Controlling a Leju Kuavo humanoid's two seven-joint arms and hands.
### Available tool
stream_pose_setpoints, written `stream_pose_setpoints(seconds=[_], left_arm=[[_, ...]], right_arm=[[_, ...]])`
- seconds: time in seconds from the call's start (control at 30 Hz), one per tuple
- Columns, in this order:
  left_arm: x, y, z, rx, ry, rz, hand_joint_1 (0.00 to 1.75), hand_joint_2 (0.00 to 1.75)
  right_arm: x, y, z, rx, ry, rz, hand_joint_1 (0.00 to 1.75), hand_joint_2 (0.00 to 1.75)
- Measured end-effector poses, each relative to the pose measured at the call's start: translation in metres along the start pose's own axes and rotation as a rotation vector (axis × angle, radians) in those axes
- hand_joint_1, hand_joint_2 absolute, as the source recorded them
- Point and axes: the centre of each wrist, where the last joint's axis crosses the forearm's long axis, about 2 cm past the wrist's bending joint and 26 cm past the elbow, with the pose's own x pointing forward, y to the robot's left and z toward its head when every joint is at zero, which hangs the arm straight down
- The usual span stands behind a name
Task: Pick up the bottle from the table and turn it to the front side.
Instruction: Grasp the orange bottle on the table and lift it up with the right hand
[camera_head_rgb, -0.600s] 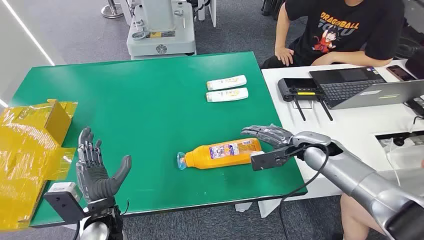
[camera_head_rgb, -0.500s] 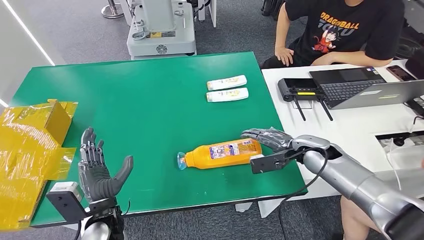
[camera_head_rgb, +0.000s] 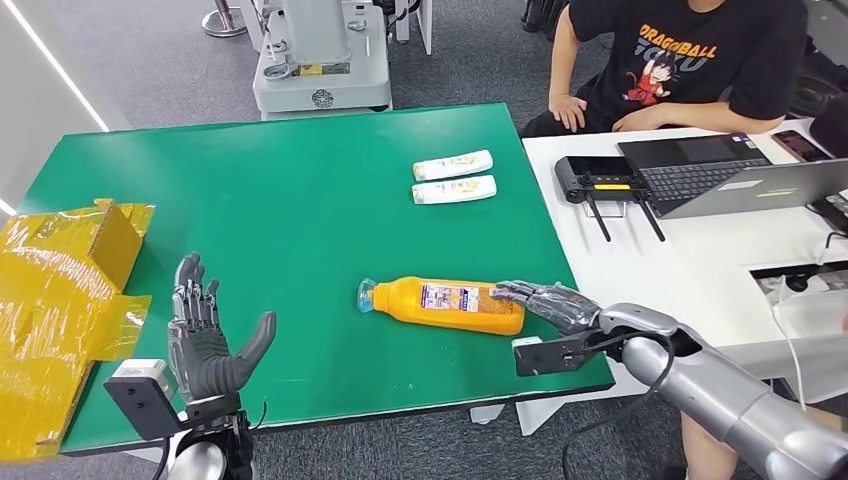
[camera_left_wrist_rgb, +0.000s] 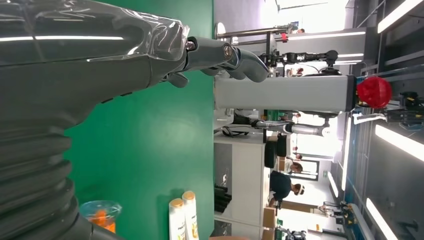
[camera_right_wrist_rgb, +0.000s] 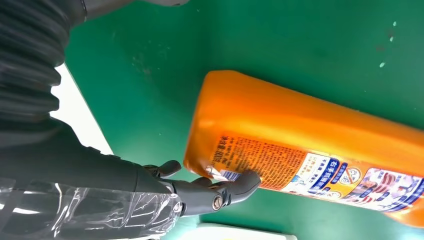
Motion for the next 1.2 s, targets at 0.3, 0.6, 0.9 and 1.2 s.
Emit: stream_pose_setpoints(seconds=[0.3, 0.6, 0.9, 1.2], left_arm=[[-0.001, -0.001, 0.000, -0.006, 0.006, -0.002, 0.00, 1.75], [-0.001, 0.000, 0.000, 0.003, 0.004, -0.004, 0.00, 1.75], [-0.001, 0.000, -0.001, 0.017, -0.005, -0.004, 0.00, 1.75], [0.000, -0.001, -0.008, 0.005, -0.021, 0.018, 0.00, 1.75]], right_arm=[[-0.003, -0.013, 0.007, -0.004, 0.023, 0.057, 0.00, 1.75], [-0.001, -0.083, 0.006, -0.086, 0.024, 0.135, 0.00, 1.75], [0.012, -0.137, -0.012, -0.146, -0.012, 0.151, 0.00, 1.75], [0.050, -0.117, -0.068, -0.126, -0.063, 0.135, 0.00, 1.75]])
